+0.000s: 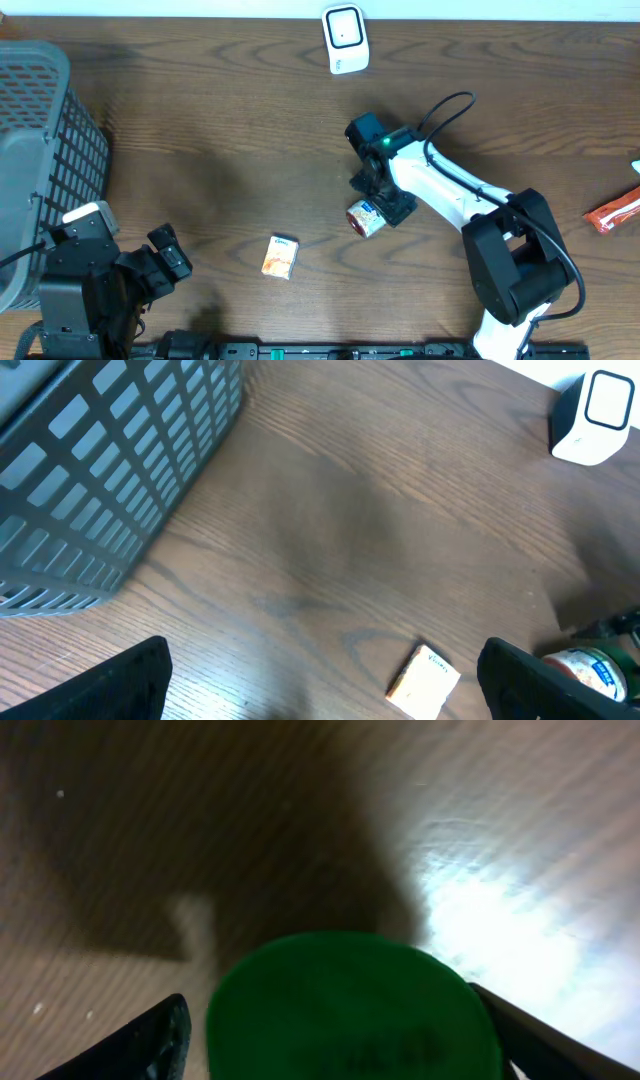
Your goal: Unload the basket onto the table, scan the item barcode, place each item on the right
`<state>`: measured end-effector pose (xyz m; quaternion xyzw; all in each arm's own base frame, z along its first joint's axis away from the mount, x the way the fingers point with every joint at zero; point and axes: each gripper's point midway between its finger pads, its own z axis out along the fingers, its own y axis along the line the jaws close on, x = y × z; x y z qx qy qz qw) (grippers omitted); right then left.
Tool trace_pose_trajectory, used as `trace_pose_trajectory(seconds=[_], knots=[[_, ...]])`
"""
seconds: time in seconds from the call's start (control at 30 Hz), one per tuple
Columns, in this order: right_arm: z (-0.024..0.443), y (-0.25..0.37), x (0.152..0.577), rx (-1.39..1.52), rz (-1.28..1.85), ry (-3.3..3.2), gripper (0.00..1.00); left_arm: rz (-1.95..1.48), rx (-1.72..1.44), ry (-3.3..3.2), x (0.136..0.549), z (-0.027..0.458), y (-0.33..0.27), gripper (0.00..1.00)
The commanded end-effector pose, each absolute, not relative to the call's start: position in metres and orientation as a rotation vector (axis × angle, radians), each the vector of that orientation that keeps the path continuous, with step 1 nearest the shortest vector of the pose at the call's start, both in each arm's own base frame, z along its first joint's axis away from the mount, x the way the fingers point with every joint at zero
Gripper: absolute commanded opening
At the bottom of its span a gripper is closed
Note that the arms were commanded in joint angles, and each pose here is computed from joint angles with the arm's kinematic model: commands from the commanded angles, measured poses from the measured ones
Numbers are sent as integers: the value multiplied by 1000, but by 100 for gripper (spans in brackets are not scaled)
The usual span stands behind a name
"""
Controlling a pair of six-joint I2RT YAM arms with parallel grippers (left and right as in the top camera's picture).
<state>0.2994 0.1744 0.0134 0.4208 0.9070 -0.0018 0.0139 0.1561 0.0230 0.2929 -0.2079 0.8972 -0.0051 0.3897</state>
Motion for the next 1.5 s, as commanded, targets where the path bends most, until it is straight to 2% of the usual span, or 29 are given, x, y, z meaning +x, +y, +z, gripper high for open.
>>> trace_pose_trajectory(seconds=[0.0, 0.27, 0.37, 0.5, 0.73, 0.87, 1.03, 1.27, 1.47], knots=[[1, 172, 290, 1321, -21, 2821, 79, 2, -522, 2290, 156, 290, 24, 98], [-6, 169, 297, 1230, -2, 2810, 66, 4, -522, 2296, 155, 289, 24, 98], [2, 174, 307, 1082, 37, 2846, 61, 5, -522, 2297, 155, 289, 24, 98], [31, 187, 328, 799, 130, 2862, 51, 5, -522, 2297, 155, 289, 24, 98], [109, 208, 362, 380, 328, 2707, 55, 5, -522, 2297, 155, 289, 24, 98], [138, 218, 377, 142, 369, 2596, 56, 4, -522, 2297, 155, 289, 24, 98], [147, 230, 394, -82, 347, 2492, 47, 4, -522, 2297, 155, 289, 24, 98], [155, 201, 418, 25, 0, 2298, 50, 4, -522, 2297, 155, 289, 24, 98], [141, 203, 417, 54, -68, 2194, 51, 4, -522, 2297, 155, 289, 24, 98]])
